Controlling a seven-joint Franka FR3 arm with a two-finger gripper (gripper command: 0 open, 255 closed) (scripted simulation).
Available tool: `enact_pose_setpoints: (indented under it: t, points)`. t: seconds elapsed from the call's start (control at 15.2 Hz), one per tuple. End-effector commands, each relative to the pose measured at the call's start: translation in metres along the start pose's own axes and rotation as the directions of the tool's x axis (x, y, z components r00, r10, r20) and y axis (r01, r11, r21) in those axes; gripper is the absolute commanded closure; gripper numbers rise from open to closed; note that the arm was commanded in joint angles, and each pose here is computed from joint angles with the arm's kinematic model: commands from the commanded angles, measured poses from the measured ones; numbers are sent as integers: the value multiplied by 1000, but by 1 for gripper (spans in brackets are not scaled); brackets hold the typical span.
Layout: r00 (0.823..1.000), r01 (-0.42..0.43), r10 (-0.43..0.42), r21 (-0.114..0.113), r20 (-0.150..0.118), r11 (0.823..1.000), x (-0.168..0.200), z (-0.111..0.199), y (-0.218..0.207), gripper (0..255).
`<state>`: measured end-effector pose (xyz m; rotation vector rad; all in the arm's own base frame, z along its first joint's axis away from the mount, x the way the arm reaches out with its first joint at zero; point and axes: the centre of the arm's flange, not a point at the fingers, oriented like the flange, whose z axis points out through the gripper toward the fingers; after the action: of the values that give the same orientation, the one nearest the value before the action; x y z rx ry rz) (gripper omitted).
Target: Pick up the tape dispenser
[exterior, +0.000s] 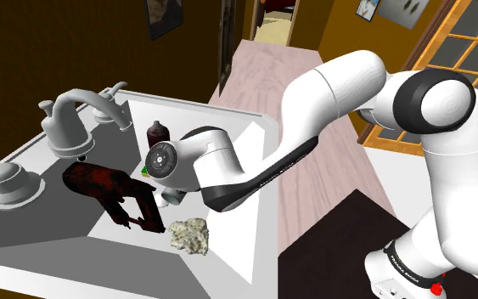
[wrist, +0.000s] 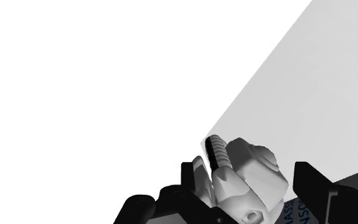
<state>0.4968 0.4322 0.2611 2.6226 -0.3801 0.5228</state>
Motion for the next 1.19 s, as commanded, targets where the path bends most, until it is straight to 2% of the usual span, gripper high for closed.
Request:
enact_pose_setpoints:
  t: [0.0,0.33,1.12]
  points:
    - [1000,4,-4,-13,10,1000,-3,10,1,255]
    - [1000,5,-4,-13,10,1000,-2,12,-2,255]
    - [1000,5,-4,-13,10,1000,24,-41,21,255]
